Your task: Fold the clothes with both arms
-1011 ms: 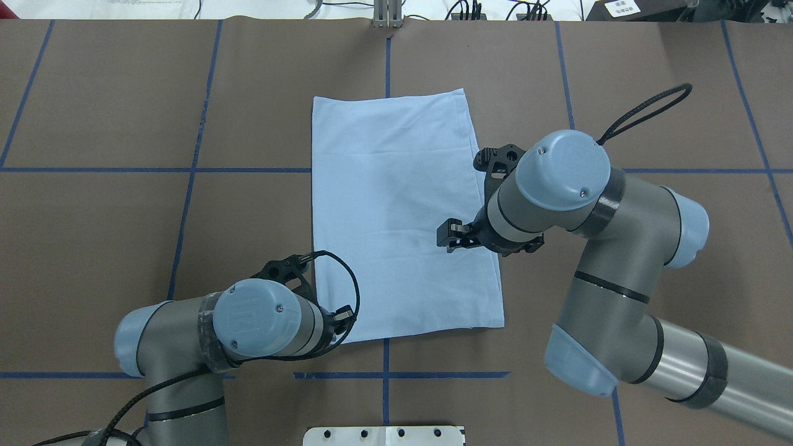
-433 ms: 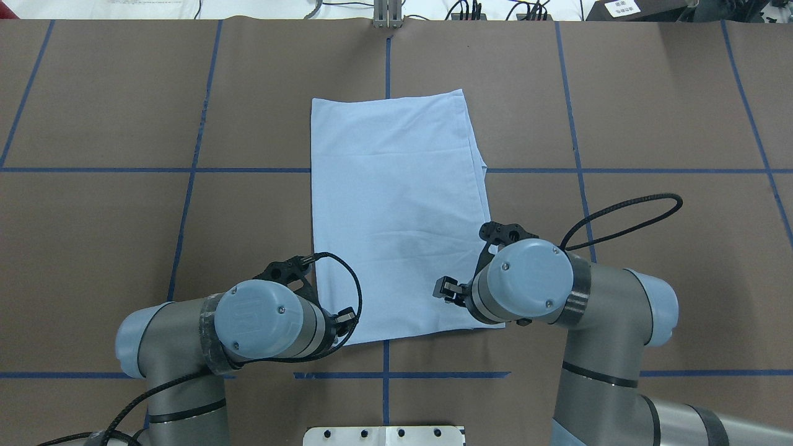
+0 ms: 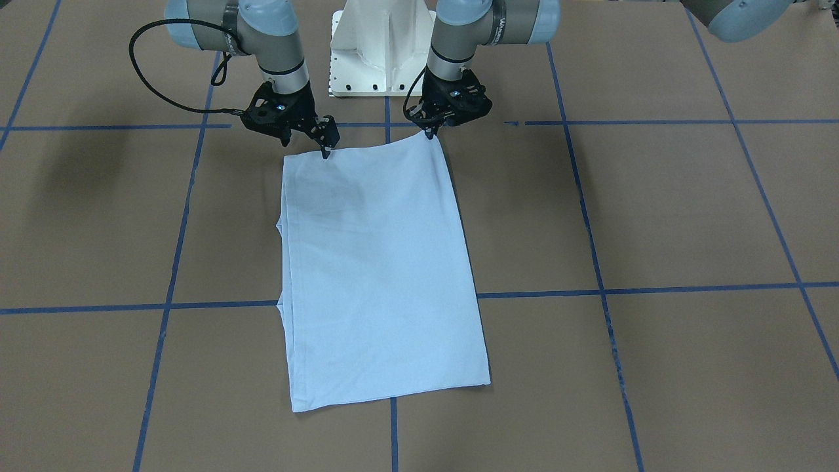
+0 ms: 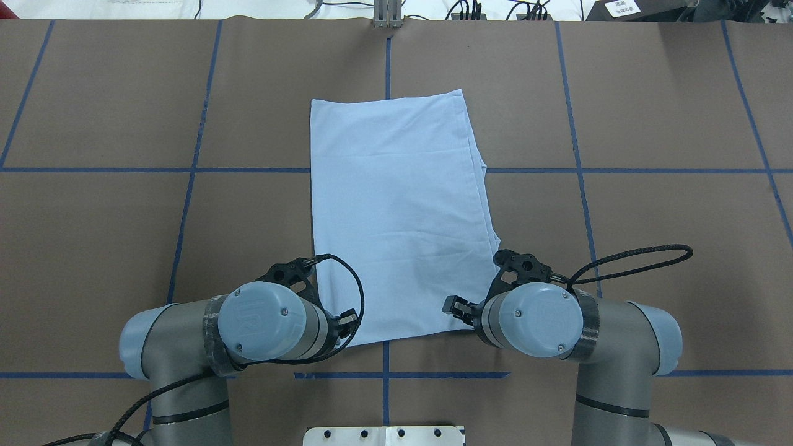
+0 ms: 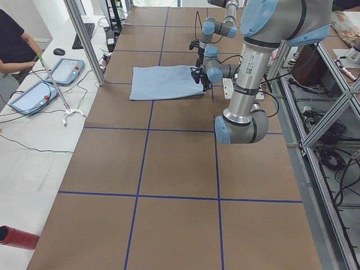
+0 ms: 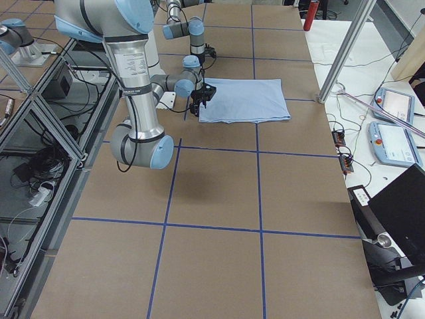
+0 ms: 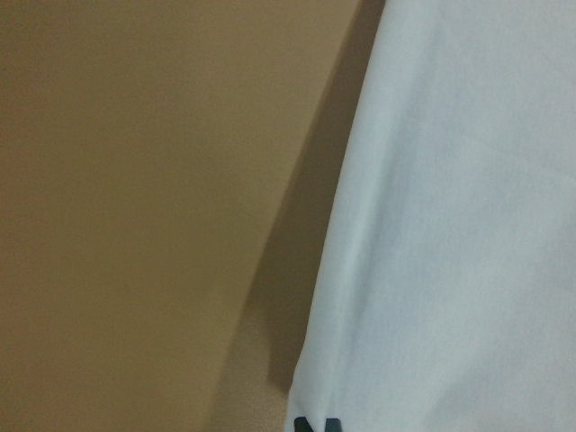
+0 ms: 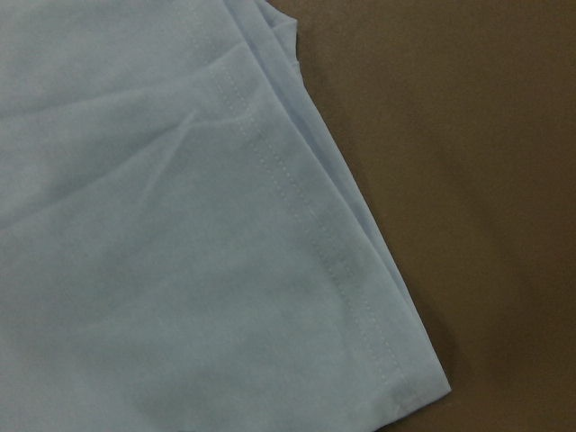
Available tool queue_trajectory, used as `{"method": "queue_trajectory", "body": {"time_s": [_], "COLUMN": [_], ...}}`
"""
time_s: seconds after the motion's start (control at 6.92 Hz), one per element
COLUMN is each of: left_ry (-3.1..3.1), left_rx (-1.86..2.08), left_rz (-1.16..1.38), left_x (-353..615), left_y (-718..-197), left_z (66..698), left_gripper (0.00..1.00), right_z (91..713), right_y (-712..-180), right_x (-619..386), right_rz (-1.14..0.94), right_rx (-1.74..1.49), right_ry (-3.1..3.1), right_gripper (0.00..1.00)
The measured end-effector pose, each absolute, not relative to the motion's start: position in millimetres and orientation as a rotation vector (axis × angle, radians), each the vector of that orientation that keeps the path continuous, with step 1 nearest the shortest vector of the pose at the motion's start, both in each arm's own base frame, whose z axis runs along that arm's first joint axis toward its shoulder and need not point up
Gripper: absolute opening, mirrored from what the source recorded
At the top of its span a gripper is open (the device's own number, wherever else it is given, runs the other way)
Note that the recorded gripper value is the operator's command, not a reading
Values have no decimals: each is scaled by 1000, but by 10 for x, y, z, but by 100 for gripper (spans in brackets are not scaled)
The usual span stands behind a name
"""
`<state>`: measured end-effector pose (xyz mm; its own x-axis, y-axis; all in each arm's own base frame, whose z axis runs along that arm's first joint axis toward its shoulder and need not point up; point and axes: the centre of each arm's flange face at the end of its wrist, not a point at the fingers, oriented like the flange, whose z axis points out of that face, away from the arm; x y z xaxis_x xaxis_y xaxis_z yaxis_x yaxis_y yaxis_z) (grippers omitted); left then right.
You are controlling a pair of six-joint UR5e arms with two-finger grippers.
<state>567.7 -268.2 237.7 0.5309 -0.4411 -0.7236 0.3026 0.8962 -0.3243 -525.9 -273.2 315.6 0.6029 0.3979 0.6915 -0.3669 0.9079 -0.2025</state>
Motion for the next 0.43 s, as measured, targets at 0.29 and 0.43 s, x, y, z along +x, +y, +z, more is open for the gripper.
{"method": "queue_trajectory", "body": {"time_s": [0.29,0.43], "left_ry": [907,906], "left_rx": [-167,-166], "left_rz": [-445,-445], "left_x": [5693,5697], "left_y": [-2669,-2668], "left_z": [2386,2390], "left_gripper": [0,0], "right_z": [3207,3248], "right_y": [-2684,-2679], "right_x": [-5325,-5373], "right_rz": [438,435], "right_rx": [-41,-40], "right_ry": [-811,-802], "right_gripper": [100,100]}}
